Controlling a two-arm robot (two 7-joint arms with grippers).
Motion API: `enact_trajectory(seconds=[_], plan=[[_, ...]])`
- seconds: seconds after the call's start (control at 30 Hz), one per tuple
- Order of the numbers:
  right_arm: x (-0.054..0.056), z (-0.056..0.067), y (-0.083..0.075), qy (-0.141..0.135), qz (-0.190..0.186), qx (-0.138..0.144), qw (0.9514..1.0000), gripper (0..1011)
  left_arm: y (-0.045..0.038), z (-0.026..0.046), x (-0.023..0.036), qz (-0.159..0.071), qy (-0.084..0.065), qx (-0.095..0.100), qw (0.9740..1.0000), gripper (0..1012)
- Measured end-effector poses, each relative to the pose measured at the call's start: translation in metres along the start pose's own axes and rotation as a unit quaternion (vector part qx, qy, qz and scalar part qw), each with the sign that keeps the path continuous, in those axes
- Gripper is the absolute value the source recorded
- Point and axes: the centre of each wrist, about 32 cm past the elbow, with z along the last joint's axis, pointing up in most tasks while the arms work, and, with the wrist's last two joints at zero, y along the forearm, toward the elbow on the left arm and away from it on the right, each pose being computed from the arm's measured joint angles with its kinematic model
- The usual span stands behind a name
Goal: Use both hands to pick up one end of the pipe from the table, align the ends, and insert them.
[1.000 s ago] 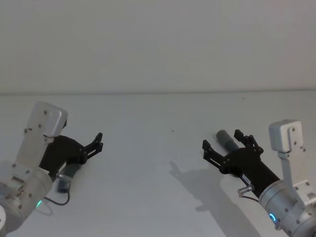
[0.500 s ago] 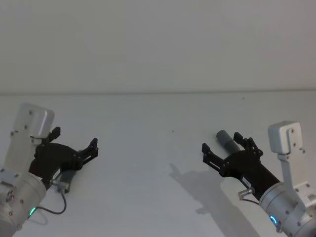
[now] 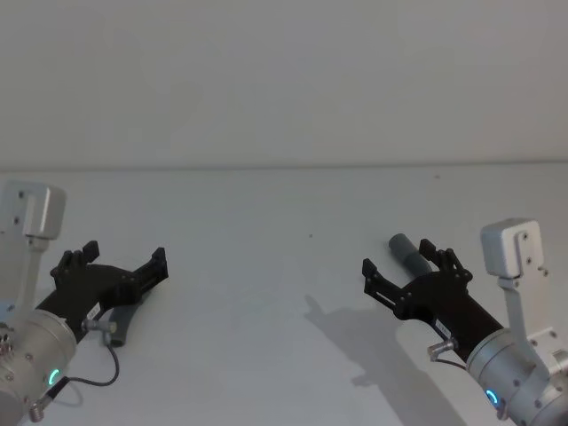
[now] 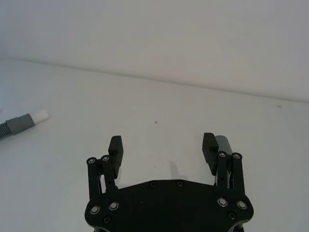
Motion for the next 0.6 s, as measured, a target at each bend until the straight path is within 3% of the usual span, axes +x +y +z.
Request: enact_trajectory(seconds=[0.13,0.27,0.43,0.6], plan=[[0.0000,0.0000,-0.0001,0.000,0.000,0.000,1.0000,1000,0.0001,0.0016,0.0000,0.004,0.010,0.011,0.9999,1001],[0.0000,0.0000,-0.0002,0.000,0.000,-0.001,1.0000,1000,0.0001,0.0035,-0.0001,0.009,0.010,0.021,0.9997,1001],[-0.0001,0.0001,-0.0003,0.000,0.000,-0.001,1.0000,1000,0.0002,0.0060,-0.0002,0.013,0.001,0.032,0.9994,1001],[-0.0002,0.0001,-0.0004,0.000,0.001,-0.001,1.0000,1000,0.0001,0.0084,-0.0012,0.018,-0.024,0.045,0.9985,1001]])
